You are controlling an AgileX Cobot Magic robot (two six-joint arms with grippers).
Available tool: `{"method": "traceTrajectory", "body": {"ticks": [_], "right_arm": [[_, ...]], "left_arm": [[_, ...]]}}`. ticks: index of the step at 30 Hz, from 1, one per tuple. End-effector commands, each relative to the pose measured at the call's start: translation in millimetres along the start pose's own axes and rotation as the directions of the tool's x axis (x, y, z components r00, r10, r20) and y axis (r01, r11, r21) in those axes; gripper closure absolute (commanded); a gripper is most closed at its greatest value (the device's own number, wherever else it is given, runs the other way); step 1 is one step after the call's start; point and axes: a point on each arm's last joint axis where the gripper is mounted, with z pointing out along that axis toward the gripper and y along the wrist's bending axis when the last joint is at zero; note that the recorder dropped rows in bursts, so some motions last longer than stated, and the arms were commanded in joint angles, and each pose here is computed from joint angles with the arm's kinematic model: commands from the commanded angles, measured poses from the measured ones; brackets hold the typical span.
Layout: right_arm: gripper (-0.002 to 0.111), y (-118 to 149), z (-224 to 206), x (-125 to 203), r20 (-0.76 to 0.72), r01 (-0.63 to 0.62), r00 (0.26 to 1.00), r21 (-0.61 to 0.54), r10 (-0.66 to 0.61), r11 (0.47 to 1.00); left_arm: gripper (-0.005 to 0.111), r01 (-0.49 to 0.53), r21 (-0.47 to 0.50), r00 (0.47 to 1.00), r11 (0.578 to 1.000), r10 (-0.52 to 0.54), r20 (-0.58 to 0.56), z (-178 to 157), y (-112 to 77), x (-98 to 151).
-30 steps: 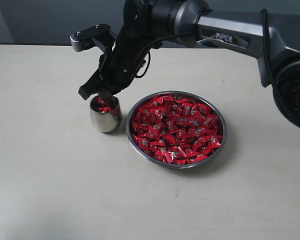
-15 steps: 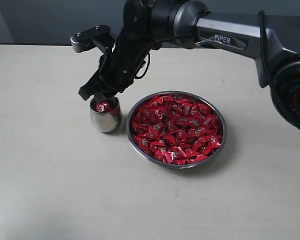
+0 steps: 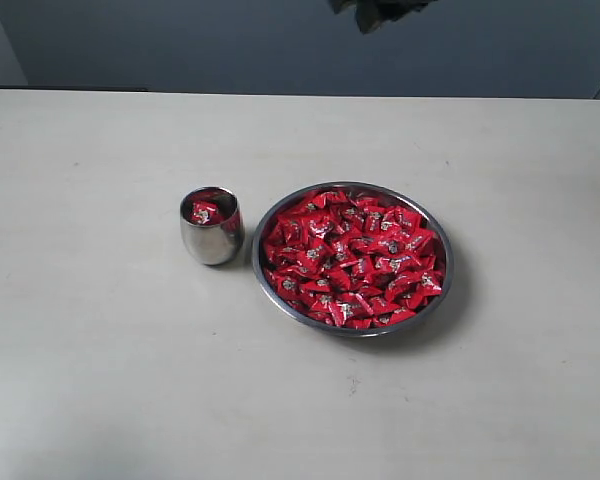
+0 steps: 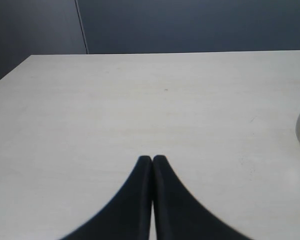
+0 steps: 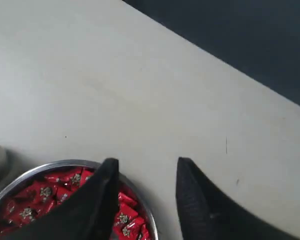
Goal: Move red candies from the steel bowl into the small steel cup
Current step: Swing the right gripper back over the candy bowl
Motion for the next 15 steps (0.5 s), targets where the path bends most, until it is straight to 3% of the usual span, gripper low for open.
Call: {"method": "traceTrajectory", "body": {"ticks": [1,7,15], "right_arm": [[0.071,-24,-12,17,-0.002,-0.085,0.996,-0.096,0.085,0.992],[0.077,-15,12,72,0.039,-0.165,0.985,-0.09,0.17,0.982],[0.077,-2,48,145,-0.12,-0.231,0.968,-0.072,0.221,0.97]], "left_arm": [[0.106,0.006,0.006,1.0,1.0,-0.006,0.011,0,-0.4,0],[0.106,0.006,0.006,1.0,1.0,-0.006,0.011,0,-0.4,0],[0.106,0.006,0.006,1.0,1.0,-0.006,0.011,0,-0.4,0]]}}
